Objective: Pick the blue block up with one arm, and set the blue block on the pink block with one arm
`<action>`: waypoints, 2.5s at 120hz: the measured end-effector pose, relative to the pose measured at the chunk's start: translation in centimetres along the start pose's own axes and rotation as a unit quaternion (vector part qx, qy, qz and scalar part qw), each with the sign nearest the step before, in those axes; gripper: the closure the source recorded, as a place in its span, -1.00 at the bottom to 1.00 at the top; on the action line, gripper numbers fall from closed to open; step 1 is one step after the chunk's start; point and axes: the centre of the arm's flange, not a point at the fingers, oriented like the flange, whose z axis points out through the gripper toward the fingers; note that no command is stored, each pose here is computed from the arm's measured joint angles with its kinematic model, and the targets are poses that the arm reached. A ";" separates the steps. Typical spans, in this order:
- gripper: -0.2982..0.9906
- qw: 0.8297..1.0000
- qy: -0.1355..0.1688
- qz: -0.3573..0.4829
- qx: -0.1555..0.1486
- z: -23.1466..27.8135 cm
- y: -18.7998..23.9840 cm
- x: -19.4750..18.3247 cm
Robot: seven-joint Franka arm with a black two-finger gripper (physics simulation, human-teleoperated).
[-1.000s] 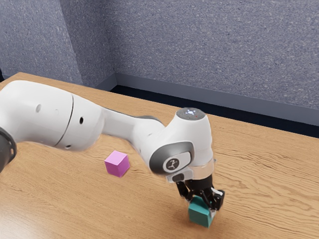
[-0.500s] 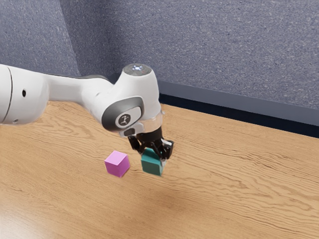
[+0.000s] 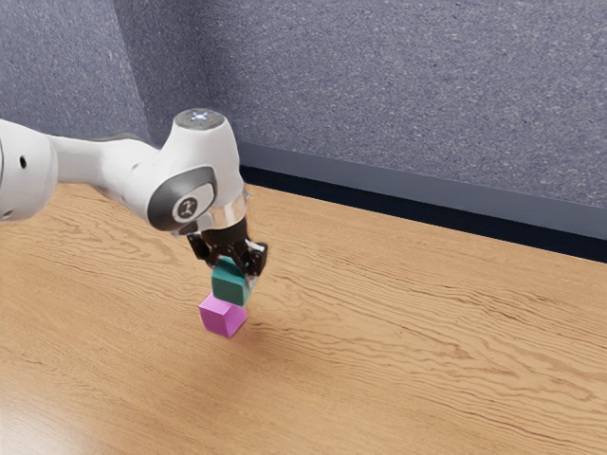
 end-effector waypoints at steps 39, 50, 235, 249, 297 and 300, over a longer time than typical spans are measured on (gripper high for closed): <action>0.07 1.000 -0.015 0.023 0.008 0.1 2.0 0.4; 0.08 1.000 -0.018 0.018 0.007 0.6 2.5 0.2; 0.12 0.998 -0.053 -0.021 0.022 3.6 4.5 -0.7; 0.13 0.998 -0.050 -0.021 0.022 4.2 4.6 -0.1; 0.15 0.998 -0.058 -0.021 0.025 4.3 4.6 0.2; 0.15 0.998 -0.058 -0.020 0.025 4.3 4.6 0.3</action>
